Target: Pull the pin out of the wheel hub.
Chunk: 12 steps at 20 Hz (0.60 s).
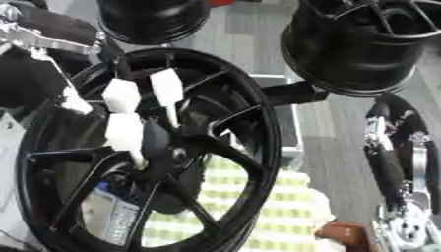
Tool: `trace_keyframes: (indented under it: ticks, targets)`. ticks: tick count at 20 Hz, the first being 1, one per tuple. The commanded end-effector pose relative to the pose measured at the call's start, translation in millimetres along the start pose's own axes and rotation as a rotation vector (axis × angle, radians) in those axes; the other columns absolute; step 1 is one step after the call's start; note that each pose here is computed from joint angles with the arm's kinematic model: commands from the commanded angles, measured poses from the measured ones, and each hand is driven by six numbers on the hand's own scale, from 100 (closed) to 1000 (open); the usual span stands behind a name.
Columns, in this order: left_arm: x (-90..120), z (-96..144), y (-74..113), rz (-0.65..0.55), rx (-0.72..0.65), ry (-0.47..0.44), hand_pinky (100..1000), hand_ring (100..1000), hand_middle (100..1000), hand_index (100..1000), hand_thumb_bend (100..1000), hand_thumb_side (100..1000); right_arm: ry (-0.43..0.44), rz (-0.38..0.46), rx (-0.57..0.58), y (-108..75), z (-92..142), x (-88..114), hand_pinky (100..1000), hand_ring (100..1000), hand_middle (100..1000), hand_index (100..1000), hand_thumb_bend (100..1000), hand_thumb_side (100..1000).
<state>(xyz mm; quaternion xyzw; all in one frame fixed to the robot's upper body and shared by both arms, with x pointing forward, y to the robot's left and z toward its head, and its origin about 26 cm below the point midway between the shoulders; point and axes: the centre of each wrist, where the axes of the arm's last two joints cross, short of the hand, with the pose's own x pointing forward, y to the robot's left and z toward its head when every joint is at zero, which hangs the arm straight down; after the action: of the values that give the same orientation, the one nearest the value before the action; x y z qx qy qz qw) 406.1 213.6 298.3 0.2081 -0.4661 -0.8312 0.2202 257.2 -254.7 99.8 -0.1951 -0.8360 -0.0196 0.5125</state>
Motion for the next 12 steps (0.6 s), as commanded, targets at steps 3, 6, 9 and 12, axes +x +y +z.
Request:
trace_keyframes:
  ticks: [3,6,9,12]
  targets:
    - [0.3,8.4,14.1,-0.074,-0.038,-0.026,744,724,665,819,426,516,-0.026,-0.004,-0.004,-2.4,-3.1,5.5,773,839,781,843,100,668]
    - [0.6,6.8,14.3,-0.072,-0.037,-0.028,742,722,667,816,402,505,-0.027,-0.004,-0.005,-2.5,-3.2,5.6,773,839,781,843,100,668]
    - [1.3,4.2,14.5,-0.068,-0.036,-0.037,741,720,668,810,370,489,-0.028,-0.005,-0.005,-2.3,-3.2,5.7,773,839,781,843,100,668]
    - [2.0,3.1,15.4,-0.065,-0.032,-0.044,738,716,665,806,353,482,-0.028,-0.005,-0.007,-2.2,-3.2,5.7,773,838,781,843,100,668]
